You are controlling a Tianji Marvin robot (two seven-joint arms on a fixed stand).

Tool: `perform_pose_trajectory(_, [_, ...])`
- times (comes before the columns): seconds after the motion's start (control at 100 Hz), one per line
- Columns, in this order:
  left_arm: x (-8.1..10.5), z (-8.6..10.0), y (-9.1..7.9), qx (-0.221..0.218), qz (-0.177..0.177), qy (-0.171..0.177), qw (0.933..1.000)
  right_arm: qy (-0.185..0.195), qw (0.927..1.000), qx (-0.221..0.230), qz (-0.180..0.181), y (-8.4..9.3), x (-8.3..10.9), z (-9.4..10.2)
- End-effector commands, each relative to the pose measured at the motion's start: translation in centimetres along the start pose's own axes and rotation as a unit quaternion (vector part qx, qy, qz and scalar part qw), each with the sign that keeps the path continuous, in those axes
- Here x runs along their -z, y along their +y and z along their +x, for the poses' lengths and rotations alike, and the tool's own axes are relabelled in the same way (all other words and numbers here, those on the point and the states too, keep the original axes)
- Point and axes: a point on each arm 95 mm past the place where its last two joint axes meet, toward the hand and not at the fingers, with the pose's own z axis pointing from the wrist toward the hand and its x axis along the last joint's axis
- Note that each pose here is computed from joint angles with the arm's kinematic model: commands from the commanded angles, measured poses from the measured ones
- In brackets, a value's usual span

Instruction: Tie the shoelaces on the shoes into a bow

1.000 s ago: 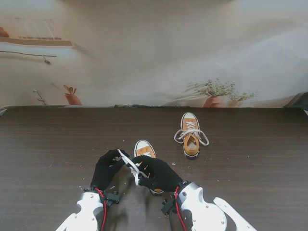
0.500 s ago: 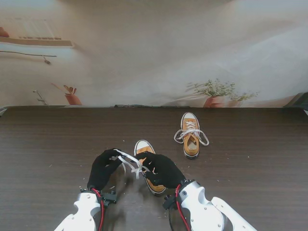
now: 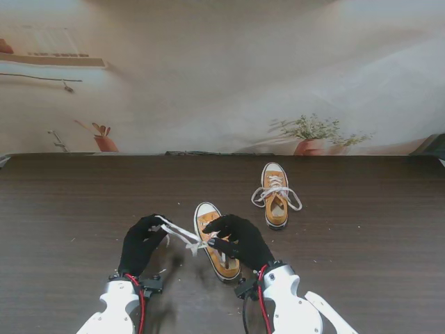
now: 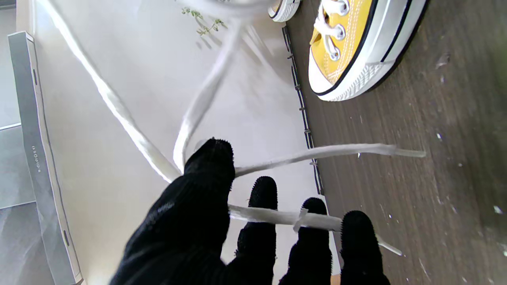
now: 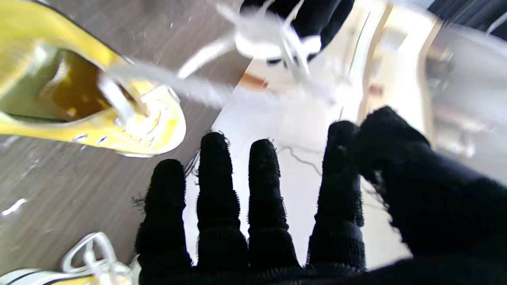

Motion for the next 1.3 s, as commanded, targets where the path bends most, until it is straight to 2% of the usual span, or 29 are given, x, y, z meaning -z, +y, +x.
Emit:
perform_pose_trajectory(0.0, [0.1, 0.2, 0.0, 0.000, -0.002, 0.003, 1.0000, -0.007, 0.9997, -0.012, -0.020, -0.4, -0.1, 0.6])
perform_pose_trajectory(0.09, [0.1, 0.2, -0.1, -0.002, 0.001, 0.003, 1.0000, -0.017, 0.9988, -0.023, -0.040, -0.1, -0.3, 0.6])
perform_pose_trajectory(0.31, [0.1, 0.4, 0.2, 0.003, 0.001, 0.003, 1.0000, -0.032, 0.9987, -0.030, -0.027, 0.2, -0.2, 0.4])
perform_pose_trajectory(0.52, [0.1, 0.4, 0.4, 0.011, -0.005, 0.011, 0.9999, -0.018, 0.9984, 0.054, 0.002, -0.7, -1.0, 0.5])
perform_pose_trajectory(0.7, [0.5, 0.5, 0.8, 0.004, -0.012, 0.020, 0.9997, -0.014, 0.9953, 0.095, 0.015, -1.4, -1.7, 1.1])
perform_pose_trajectory(0.9, [0.8, 0.5, 1.8, -0.008, -0.025, 0.034, 0.9991, -0.014, 0.9921, 0.123, 0.018, -1.5, -2.1, 1.6])
perform_pose_trajectory(1.07, [1.0, 0.5, 3.2, -0.033, -0.040, 0.052, 0.9973, -0.016, 0.9898, 0.142, 0.007, -1.2, -2.3, 2.1])
perform_pose_trajectory(1.29, [1.2, 0.6, 5.2, -0.054, -0.041, 0.084, 0.9942, -0.029, 0.9869, 0.159, -0.001, -0.8, -2.6, 2.5])
